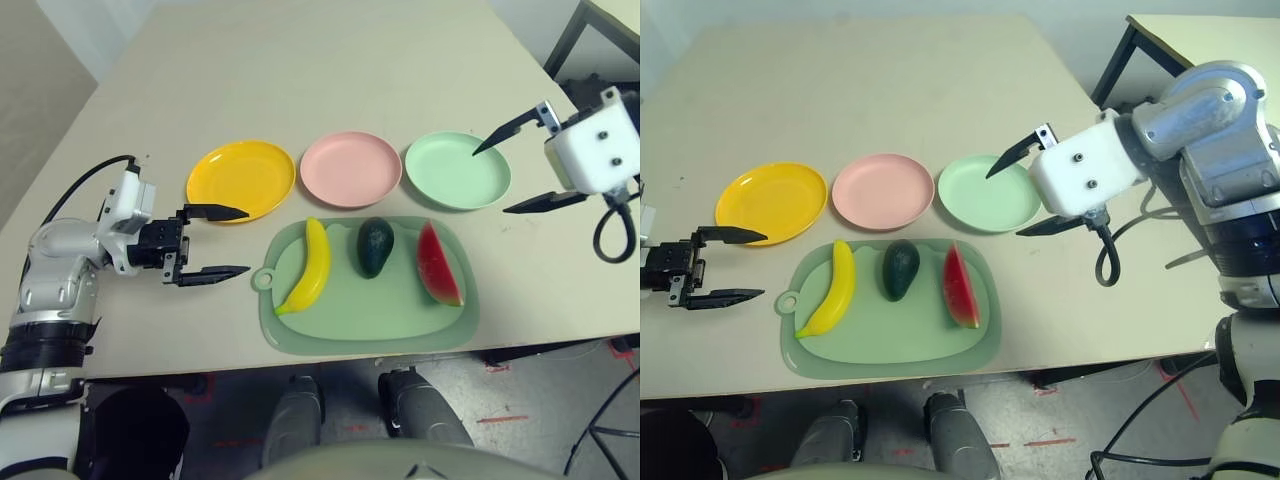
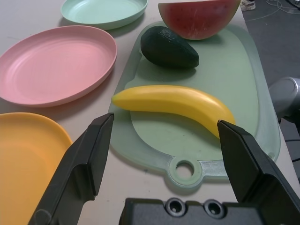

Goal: Place the fruits into color-matched plates.

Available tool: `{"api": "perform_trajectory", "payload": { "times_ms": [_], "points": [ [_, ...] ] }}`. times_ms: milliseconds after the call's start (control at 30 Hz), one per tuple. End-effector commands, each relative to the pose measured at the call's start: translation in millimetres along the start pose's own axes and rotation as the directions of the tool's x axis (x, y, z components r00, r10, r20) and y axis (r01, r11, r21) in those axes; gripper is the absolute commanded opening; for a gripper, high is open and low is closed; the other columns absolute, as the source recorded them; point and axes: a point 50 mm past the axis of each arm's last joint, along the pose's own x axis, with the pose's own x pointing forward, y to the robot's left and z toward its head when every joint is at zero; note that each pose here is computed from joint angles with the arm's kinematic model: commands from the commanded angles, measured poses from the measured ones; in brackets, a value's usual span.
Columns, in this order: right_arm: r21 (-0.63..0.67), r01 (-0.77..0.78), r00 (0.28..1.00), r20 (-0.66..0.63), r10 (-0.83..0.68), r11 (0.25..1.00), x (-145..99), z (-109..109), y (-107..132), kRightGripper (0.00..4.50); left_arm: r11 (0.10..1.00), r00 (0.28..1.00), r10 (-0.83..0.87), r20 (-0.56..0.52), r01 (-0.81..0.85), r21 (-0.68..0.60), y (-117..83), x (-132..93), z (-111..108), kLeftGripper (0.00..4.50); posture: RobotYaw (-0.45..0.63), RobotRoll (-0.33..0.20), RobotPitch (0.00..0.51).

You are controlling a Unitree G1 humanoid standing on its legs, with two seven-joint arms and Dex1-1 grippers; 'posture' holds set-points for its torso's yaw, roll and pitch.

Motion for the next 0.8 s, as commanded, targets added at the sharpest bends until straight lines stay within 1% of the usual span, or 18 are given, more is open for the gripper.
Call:
{"api": "perform_trajectory", "payload": {
  "times_ms": [33,200,367,500,800],
  "points": [
    [-0.057,-0.076,0.997,0.027,0.078,0.995,11.9,2.5,5.8,4.46,1.0,1.0,0.005,-0.018,-0.005,0.01,2.6,0.3,2.1,4.5,-0.04,0.0,0.172],
    [-0.123,-0.126,0.988,0.071,0.135,0.984,25.4,11.7,7.5,4.46,1.0,1.0,0.006,-0.019,-0.005,0.012,3.3,4.1,2.9,4.5,-0.04,0.0,0.173],
    [-0.161,-0.154,0.983,0.07,0.167,0.975,38.9,11.0,5.4,4.46,0.999,0.999,-0.032,-0.017,0.032,0.016,2.0,11.3,6.2,4.5,-0.04,0.0,0.176],
    [-0.193,-0.169,0.98,0.073,0.186,0.966,48.4,13.8,3.2,4.46,0.999,0.999,-0.036,-0.038,0.037,0.023,3.4,9.5,8.4,4.5,-0.03,0.0,0.179],
    [-0.188,-0.231,0.961,0.108,0.254,0.955,70.9,17.3,12.7,4.46,0.999,0.998,-0.036,-0.048,0.038,0.031,4.8,7.1,13.0,4.5,-0.01,0.0,0.184]
  ]
}}
